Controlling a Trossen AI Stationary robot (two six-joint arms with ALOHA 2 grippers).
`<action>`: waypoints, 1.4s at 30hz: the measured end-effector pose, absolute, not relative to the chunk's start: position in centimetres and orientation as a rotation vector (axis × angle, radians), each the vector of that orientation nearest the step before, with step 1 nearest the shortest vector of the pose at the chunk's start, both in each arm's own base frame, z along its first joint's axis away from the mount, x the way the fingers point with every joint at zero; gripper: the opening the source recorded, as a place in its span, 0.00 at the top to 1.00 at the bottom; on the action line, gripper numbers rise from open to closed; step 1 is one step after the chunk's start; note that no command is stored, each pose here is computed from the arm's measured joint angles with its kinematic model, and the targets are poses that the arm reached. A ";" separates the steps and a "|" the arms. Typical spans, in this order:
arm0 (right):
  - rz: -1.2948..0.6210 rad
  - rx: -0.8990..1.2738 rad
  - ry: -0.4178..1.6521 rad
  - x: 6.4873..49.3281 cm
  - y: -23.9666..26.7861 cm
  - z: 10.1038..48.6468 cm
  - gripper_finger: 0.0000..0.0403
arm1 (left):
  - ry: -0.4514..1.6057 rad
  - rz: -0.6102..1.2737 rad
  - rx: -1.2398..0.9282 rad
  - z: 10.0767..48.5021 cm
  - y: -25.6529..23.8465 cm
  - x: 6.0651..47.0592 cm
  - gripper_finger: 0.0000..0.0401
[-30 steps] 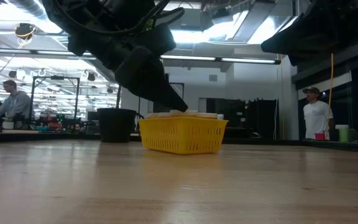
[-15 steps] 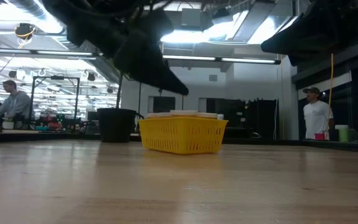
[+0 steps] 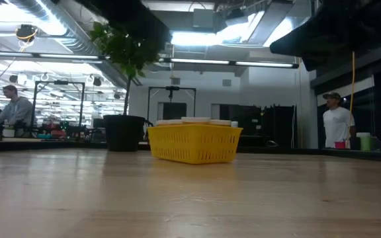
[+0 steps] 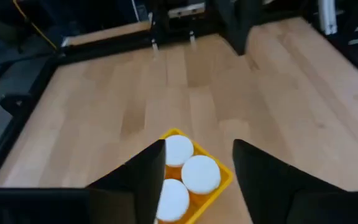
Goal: Pick and place pill bottles into a basket
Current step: Return to Home Position
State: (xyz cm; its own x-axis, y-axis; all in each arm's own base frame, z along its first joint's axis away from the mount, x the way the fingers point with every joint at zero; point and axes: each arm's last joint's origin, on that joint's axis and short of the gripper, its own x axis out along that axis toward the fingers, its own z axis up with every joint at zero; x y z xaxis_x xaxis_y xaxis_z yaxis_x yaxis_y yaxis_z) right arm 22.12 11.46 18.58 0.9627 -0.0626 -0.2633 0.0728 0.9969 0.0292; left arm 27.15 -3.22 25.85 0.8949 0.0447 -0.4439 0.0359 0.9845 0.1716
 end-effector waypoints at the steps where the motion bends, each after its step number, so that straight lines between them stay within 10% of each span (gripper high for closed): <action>1: -0.073 0.042 0.261 22.1 11.3 18.7 0.99 | 0.458 0.004 0.178 26.3 -3.2 26.6 0.56; 11: -0.033 0.082 0.205 20.9 9.4 21.8 0.99 | 0.417 0.028 0.175 26.2 -3.7 21.7 0.98; 42: 0.048 -0.017 0.033 17.9 4.4 22.6 1.00 | 0.021 0.082 0.148 17.3 -0.1 10.7 0.99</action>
State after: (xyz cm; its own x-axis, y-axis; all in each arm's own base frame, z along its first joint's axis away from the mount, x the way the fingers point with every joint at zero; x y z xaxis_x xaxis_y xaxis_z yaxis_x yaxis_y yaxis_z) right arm 17.87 4.41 22.57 0.9983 0.0472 -0.0333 -0.0478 0.9987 -0.0158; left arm 10.74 -0.12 17.34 0.9965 0.0827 -0.0146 -0.0797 0.9857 0.1484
